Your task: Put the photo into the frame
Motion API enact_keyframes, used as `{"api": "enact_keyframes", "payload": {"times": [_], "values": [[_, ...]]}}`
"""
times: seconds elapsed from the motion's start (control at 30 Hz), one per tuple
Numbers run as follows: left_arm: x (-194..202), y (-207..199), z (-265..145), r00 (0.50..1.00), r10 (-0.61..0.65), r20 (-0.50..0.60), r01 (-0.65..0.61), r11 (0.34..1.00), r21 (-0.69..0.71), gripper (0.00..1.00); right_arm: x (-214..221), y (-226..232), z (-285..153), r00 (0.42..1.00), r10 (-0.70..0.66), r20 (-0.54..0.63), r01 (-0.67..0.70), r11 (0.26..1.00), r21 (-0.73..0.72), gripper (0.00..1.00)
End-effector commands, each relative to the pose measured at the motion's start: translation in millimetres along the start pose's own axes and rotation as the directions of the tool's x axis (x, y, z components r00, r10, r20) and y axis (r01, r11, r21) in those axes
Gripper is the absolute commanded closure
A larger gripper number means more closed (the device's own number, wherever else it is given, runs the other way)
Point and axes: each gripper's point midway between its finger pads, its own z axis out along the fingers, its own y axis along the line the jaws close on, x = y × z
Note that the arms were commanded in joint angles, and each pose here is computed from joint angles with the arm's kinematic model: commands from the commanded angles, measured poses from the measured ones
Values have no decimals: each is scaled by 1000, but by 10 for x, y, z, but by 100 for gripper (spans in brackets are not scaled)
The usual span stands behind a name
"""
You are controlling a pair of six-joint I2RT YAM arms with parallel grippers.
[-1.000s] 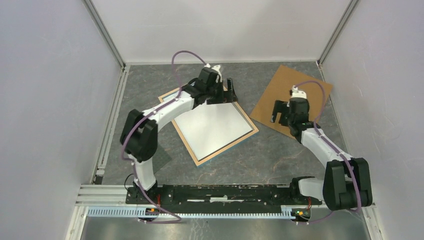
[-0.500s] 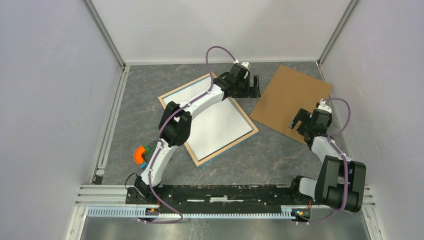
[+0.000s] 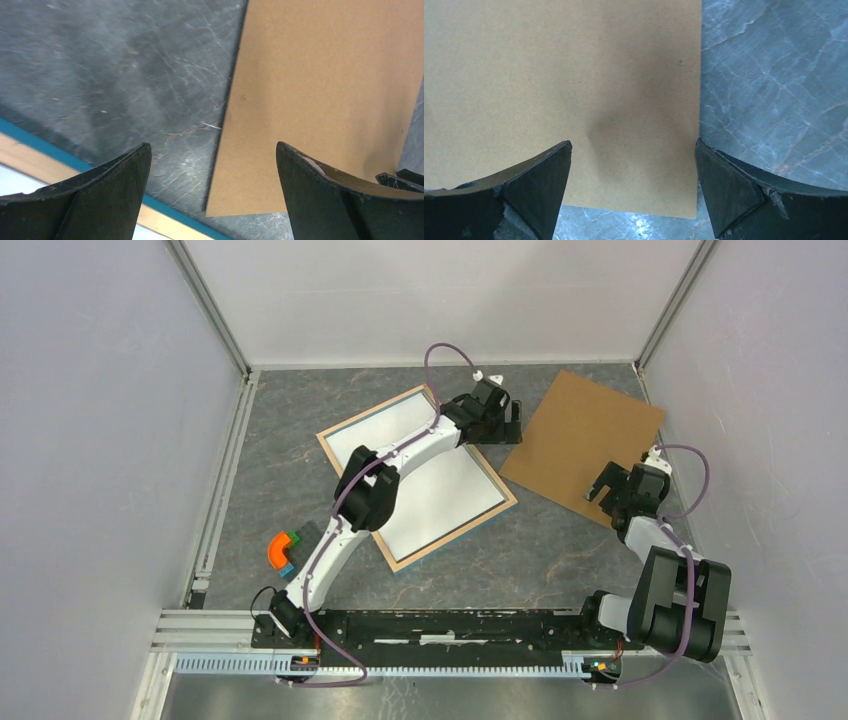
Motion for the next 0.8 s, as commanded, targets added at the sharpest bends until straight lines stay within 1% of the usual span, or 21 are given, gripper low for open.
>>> {"api": "enact_keyframes", "payload": {"times": [0.0, 0.1, 0.2, 0.33, 0.43, 0.6, 0.7, 0.77], "values": [[173, -224, 104, 994, -96, -50, 99, 994, 54, 0, -198, -186, -50, 998, -4, 57, -2, 995, 101, 2], [290, -256, 149, 989, -126, -79, 131, 990, 56, 0, -268, -257, -61, 997, -7, 76, -3, 992, 127, 2], [381, -263, 164, 983, -155, -99, 159, 987, 34, 0, -244, -178, -5, 998, -9, 54, 5, 997, 74, 2], [512, -236, 184, 966, -215, -142, 219, 976, 7, 0, -102, -84, 29, 1000, 12, 23, -12, 1000, 10, 2], [613, -280, 198, 950, -254, -184, 261, 965, 16, 0, 42, 15, 44, 999, 29, -16, -29, 998, -55, 2], [644, -589, 153, 911, -311, -270, 356, 925, 135, 1, 174, 81, 62, 997, 48, -54, -54, 994, -99, 2], [535, -851, 66, 886, -343, -311, 422, 875, 237, 2, 197, 93, 64, 996, 56, -62, -63, 992, -111, 2], [426, -1070, -52, 872, -354, -339, 460, 830, 315, 4, 201, 104, 66, 996, 58, -63, -65, 991, -117, 2]]}}
